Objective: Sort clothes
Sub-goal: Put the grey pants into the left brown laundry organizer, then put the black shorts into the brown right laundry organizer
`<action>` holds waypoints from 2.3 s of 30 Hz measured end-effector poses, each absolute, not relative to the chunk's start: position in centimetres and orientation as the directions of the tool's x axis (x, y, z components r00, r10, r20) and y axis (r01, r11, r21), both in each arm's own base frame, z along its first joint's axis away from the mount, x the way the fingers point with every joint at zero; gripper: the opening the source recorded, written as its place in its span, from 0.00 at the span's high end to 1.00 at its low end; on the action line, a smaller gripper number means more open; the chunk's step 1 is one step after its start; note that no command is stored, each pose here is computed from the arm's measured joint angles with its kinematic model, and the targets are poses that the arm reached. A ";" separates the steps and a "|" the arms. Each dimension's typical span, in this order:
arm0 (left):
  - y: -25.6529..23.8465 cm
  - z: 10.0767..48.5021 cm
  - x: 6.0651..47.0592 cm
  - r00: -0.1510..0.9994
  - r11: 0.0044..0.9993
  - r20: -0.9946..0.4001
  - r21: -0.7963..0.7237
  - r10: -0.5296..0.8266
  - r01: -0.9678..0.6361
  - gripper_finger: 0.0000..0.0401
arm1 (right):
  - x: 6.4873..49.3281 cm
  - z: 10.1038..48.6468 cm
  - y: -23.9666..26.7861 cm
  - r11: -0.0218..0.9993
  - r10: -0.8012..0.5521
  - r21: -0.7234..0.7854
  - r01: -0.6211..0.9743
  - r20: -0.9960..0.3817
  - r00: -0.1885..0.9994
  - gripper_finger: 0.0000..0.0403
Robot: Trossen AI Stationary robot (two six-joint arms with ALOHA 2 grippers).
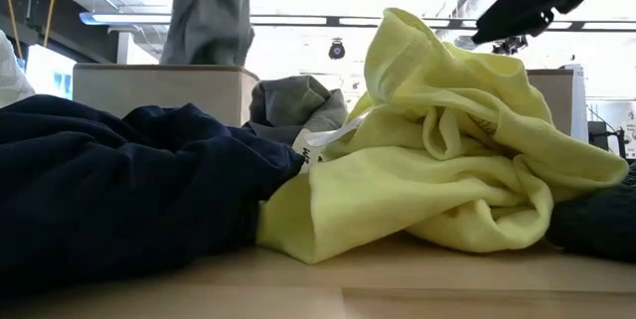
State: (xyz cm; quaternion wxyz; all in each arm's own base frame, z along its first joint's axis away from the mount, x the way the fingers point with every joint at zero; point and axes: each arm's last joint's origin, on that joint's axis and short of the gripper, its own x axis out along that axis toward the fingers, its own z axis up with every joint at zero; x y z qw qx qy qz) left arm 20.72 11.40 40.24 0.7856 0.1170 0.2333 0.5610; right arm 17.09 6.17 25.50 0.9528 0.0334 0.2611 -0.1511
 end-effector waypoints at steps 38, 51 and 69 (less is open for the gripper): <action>13.8 35.9 16.9 0.151 0.389 -0.675 0.216 0.722 -0.896 0.36 | 15.1 30.9 11.5 0.986 0.166 0.084 -0.143 -0.467 0.869 0.49; 3.6 39.3 18.5 0.693 0.758 -0.367 0.052 0.620 -0.651 0.37 | 17.2 26.6 17.0 0.986 0.160 0.164 -0.016 -0.931 0.328 0.49; -4.1 28.1 23.0 0.817 0.894 -0.412 -0.017 0.402 -0.448 0.37 | 16.0 16.8 15.3 0.928 0.103 0.094 0.361 -0.995 -0.006 0.17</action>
